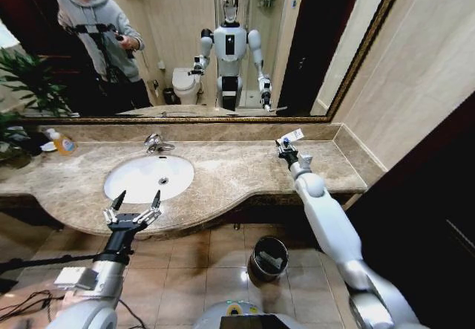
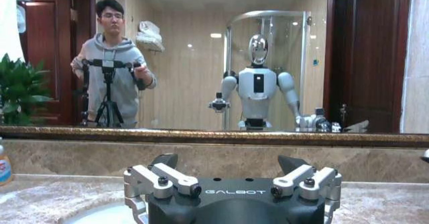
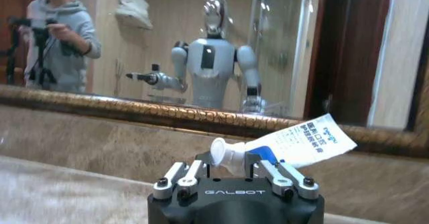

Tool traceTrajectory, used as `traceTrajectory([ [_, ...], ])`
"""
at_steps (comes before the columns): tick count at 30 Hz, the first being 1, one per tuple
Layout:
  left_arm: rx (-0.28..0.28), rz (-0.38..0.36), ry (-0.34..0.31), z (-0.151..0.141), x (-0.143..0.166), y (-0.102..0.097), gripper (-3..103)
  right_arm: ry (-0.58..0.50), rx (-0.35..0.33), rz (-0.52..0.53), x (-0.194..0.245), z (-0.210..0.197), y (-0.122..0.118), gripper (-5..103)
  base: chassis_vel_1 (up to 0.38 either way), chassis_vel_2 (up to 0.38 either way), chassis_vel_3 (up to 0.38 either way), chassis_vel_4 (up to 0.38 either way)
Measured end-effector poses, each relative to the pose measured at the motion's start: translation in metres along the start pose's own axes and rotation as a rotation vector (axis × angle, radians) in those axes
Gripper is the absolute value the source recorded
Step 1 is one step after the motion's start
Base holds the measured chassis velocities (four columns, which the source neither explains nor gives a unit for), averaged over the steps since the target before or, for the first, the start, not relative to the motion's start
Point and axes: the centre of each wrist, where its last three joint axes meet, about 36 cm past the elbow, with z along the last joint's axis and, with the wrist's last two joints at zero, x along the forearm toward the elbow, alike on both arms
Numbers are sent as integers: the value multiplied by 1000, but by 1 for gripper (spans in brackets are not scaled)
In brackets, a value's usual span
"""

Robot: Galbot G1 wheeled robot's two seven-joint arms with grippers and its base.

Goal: Pick up the trash from the sink and place it in the trash bin.

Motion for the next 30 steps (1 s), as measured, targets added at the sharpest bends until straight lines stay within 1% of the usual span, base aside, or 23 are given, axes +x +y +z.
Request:
traceTrajectory([
  [1,0,0,0,0,0,0,100,-13,41,-2,16,4,2,30,0,0,0,0],
  [2,0,1,0,0,0,0,100,-19,58,-5,27,5,4,30,0,0,0,0],
  [3,0,1,0,0,0,0,100,-19,58,-5,27,5,4,30,0,0,0,0],
  [5,0,0,0,0,0,0,100,-38,89,-17,56,10,16,30,0,0,0,0],
  [7,0,0,0,0,0,0,100,-51,113,-25,67,14,22,30,0,0,0,0],
  [8,0,0,0,0,0,0,100,-51,113,-25,67,14,22,30,0,0,0,0],
  [9,0,0,0,0,0,0,100,-61,138,-33,82,21,28,30,0,0,0,0],
  [11,0,0,0,0,0,0,100,-62,143,-33,89,24,30,30,0,0,0,0],
  [14,0,0,0,0,0,0,100,-17,156,-30,126,46,39,30,0,0,0,0],
  [15,0,0,0,0,0,0,100,-17,156,-30,126,46,39,30,0,0,0,0],
  [17,0,0,0,0,0,0,100,16,157,-25,147,61,45,30,0,0,0,0],
  [18,0,0,0,0,0,0,100,35,147,-19,156,68,49,30,0,0,0,0],
  [19,0,0,0,0,0,0,100,35,147,-19,156,68,49,30,0,0,0,0],
  [23,0,0,0,0,0,0,100,94,91,-37,180,98,73,30,0,0,0,0],
  [24,0,0,0,0,0,0,100,94,91,-37,180,98,73,30,0,0,0,0],
  [26,0,0,0,0,0,0,100,112,74,-39,195,113,77,30,0,0,0,0],
  [27,0,0,0,0,0,0,100,112,74,-39,195,113,77,30,0,0,0,0],
  [30,0,0,0,0,0,0,100,140,68,-36,214,130,76,30,0,0,0,0],
])
